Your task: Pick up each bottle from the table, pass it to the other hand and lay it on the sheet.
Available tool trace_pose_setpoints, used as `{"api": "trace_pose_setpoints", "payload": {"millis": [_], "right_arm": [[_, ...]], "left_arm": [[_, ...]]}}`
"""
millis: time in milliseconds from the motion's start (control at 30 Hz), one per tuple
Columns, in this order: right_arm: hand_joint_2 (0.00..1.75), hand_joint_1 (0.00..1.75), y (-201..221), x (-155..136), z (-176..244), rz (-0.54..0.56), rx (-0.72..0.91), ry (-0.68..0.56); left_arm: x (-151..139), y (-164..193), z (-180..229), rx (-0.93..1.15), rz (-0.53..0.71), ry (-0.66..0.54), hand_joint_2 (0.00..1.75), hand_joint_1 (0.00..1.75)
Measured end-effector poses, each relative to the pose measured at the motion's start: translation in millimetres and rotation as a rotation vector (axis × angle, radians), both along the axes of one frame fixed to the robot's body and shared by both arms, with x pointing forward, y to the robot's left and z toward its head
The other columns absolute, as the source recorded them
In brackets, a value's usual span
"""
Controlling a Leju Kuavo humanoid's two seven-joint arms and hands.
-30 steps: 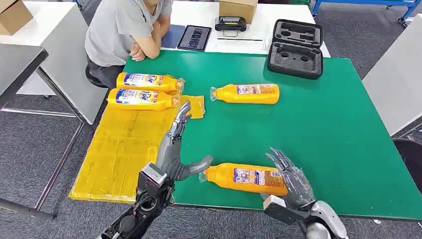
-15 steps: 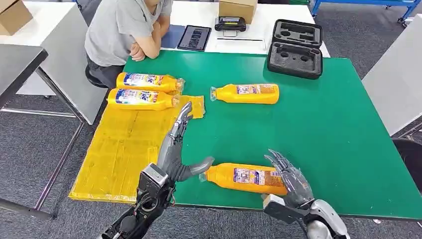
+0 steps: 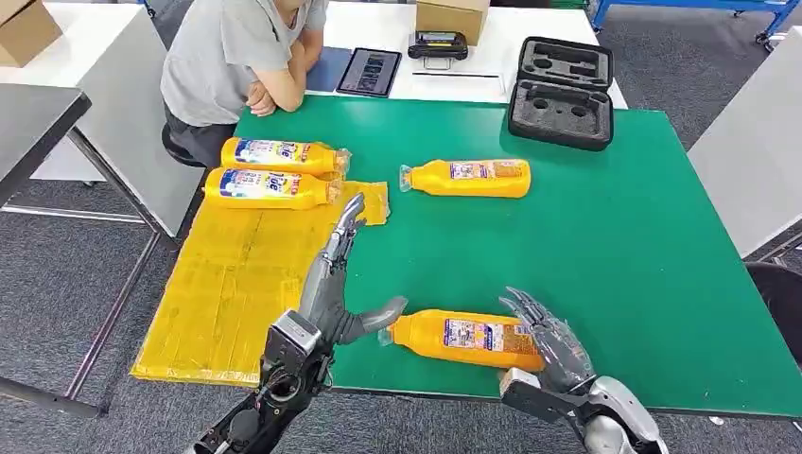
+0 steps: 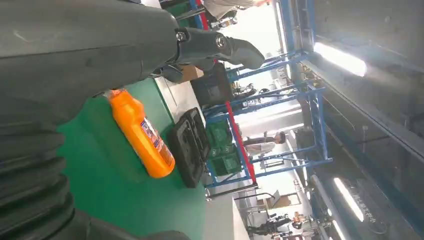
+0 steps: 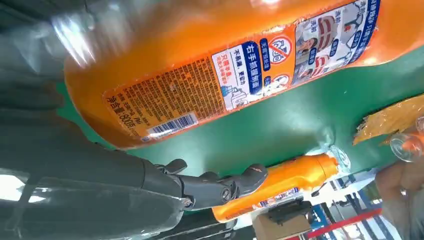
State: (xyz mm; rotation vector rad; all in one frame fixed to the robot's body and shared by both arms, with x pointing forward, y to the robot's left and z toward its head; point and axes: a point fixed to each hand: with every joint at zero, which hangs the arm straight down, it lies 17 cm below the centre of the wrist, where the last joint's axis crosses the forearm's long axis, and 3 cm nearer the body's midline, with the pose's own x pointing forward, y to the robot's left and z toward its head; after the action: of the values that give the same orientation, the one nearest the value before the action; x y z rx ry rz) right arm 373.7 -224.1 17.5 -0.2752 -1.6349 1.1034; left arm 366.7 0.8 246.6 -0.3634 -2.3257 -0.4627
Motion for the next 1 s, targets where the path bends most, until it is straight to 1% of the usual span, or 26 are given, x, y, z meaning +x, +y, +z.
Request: {"api": "trace_pose_setpoints", "payload": {"millis": [467, 700, 1000], "right_arm": [[1.75, 0.00, -2, -4, -13, -0.008, -0.002, 0.064], [1.75, 0.00, -2, -5, -14, -0.008, -0.004, 0.068], [1.75, 0.00, -5, -9, -25, -0.007, -0.038, 0.117]], "left_arm": [[0, -4, 1, 0.011, -0.013, -0.007, 1.75, 0.00], [-1, -5, 1, 0.012, -0.016, -0.009, 1.75, 0.00], [-1, -8, 1, 0.019, -0.024, -0.011, 1.75, 0.00]]}}
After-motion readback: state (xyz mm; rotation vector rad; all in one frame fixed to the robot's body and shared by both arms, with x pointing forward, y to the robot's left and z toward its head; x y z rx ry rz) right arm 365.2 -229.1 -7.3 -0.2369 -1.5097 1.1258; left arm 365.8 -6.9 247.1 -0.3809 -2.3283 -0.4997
